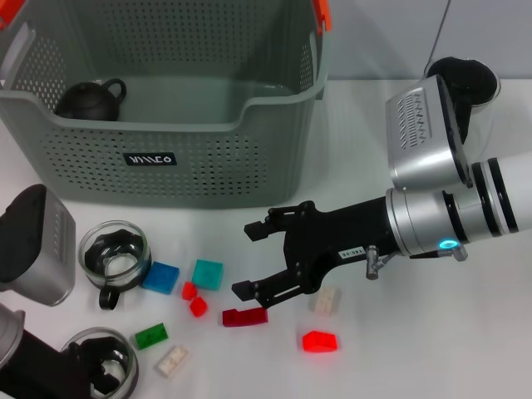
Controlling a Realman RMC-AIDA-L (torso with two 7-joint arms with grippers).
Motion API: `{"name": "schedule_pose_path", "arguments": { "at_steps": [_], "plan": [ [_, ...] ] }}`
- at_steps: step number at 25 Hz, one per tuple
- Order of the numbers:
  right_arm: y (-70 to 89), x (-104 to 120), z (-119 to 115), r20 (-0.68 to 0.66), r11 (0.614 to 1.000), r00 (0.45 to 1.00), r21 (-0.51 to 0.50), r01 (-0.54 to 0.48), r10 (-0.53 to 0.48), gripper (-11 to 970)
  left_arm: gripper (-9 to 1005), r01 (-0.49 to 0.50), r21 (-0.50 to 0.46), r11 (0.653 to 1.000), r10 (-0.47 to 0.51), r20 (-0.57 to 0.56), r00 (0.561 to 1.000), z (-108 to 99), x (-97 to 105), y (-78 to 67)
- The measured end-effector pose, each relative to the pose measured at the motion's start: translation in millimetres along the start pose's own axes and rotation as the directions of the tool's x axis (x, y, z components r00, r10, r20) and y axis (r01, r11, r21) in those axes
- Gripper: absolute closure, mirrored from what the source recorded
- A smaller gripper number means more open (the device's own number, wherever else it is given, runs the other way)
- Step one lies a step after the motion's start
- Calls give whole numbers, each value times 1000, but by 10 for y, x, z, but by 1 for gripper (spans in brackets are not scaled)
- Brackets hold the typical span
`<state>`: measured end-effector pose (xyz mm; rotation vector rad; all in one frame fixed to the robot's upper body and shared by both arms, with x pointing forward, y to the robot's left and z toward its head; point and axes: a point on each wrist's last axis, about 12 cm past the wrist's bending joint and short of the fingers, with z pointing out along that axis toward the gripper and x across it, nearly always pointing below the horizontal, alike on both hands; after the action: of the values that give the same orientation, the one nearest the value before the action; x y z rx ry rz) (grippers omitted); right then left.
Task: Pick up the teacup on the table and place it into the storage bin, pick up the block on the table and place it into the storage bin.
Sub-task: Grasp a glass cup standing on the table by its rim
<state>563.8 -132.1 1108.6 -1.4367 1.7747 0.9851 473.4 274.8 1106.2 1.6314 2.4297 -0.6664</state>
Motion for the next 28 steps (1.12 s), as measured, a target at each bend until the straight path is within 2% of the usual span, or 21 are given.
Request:
{"name": "schedule_pose_path", "arguments": {
  "at_steps": [10, 16, 19, 24, 28],
  "plan": [
    [-2, -30, -1, 10, 1000, 1000, 0, 2, -2, 17, 194, 2, -33, 999, -2, 9, 1000, -8, 6, 38],
    [-20, -62, -26, 20, 1000, 1000, 10, 8, -8, 17, 396, -4, -53, 999, 5, 6, 1000, -38, -40, 82],
    [-28, -73, -36, 24, 1000, 1000, 15, 10, -11, 17, 640, -1, -43, 999, 2, 7, 1000, -19, -59, 99],
    [-44, -86, -54, 29, 1000, 1000, 24, 9, -10, 18, 856, -5, -49, 999, 6, 11, 1000, -18, -102, 108],
    [-48, -104, -61, 30, 1000, 1000, 27, 3, -4, 18, 881, 5, -63, 998, -3, 19, 1000, -42, -111, 120]
  ]
}}
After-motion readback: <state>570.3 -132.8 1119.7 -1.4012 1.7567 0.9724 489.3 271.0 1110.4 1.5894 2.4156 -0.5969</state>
